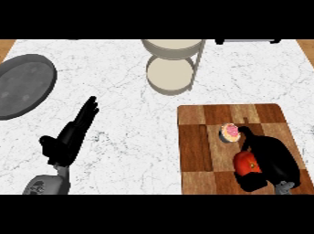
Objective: Pick the tomato from the cutting board and place it in the tiered basket
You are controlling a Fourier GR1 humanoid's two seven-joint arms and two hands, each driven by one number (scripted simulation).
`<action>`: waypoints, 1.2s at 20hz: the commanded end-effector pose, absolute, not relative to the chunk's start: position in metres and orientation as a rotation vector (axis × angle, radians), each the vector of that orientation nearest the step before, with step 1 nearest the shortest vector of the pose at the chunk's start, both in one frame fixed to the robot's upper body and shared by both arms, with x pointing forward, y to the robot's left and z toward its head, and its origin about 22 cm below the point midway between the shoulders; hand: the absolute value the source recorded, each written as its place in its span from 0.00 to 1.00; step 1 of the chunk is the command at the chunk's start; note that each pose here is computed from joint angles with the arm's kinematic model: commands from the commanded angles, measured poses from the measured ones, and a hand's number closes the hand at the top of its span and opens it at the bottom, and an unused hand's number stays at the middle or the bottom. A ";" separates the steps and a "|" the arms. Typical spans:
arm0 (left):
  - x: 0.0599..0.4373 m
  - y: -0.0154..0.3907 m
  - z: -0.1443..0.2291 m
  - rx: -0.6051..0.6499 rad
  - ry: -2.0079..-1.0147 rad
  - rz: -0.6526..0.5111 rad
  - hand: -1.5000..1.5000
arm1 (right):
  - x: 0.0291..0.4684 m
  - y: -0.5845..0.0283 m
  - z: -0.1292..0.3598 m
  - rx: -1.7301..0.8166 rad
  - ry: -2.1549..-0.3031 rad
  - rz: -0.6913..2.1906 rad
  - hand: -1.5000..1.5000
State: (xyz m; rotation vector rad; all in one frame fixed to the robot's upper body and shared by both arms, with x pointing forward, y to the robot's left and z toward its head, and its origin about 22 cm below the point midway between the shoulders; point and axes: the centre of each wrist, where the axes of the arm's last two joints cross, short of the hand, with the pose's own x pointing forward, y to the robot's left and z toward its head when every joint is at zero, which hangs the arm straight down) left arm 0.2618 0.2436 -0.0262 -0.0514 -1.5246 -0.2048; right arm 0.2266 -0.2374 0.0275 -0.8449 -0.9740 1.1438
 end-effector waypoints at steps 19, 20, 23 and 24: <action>0.266 0.242 -0.012 -0.071 -1.539 -0.257 0.50 | 0.180 -0.127 0.154 -1.382 -1.028 -0.071 1.00; 0.261 0.247 -0.013 -0.079 -1.531 -0.231 0.50 | 0.179 -0.121 0.155 -1.381 -1.024 -0.063 1.00; 0.265 0.221 -0.013 -0.085 -1.526 -0.272 0.50 | 0.198 -0.119 0.178 -1.404 -1.048 -0.065 1.00; 0.274 0.231 -0.011 -0.091 -1.533 -0.244 0.50 | 0.204 -0.122 0.184 -1.401 -1.047 -0.085 1.00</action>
